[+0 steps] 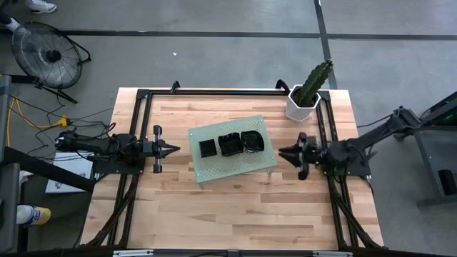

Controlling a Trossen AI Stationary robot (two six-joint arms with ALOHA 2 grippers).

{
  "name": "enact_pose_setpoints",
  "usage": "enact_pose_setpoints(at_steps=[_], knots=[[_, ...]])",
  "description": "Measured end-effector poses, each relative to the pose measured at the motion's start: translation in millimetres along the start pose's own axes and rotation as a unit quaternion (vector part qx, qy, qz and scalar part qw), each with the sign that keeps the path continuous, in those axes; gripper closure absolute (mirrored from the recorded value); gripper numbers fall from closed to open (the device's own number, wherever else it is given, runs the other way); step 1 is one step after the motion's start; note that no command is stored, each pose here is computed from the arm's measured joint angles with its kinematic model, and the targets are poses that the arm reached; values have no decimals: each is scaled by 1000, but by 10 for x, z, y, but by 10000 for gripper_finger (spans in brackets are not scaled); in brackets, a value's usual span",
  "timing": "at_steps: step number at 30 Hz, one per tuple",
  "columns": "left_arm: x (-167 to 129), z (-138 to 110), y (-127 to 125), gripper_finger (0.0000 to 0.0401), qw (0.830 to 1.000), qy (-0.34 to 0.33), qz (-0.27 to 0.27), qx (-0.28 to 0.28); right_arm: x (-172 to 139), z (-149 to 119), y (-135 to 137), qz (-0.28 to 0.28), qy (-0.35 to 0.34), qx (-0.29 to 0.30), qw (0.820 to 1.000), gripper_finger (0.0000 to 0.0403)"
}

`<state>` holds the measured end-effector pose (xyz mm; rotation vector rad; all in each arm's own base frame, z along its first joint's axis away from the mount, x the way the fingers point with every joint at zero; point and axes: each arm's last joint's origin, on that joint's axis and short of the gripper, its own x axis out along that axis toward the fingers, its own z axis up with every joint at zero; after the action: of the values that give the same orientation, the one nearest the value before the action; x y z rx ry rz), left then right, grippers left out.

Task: Pick & Place Mini shaped plates
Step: Return to Home Position

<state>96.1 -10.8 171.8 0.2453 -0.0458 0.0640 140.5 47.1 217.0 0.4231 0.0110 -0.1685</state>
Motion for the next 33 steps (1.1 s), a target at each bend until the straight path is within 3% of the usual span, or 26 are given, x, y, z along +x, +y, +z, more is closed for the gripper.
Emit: enact_pose_setpoints(at_steps=[5,8,14,22,28,33], knots=[[0,0,0,401,1000,0,0,0,-113,-259,-149,129,-75,-7,989,320],[0,0,0,401,1000,0,0,0,-121,-276,-153,139,-68,-38,987,320],[0,0,1,401,1000,0,1,0,-115,-247,-224,116,-86,-80,986,320],[0,-1,0,401,1000,0,0,0,-98,-397,-519,-6,15,-124,992,320],[0,0,-1,401,1000,0,-1,0,-150,-381,-593,24,36,-141,989,320],[0,0,-1,401,1000,0,-1,0,-198,-404,-672,1,56,-153,987,320]])
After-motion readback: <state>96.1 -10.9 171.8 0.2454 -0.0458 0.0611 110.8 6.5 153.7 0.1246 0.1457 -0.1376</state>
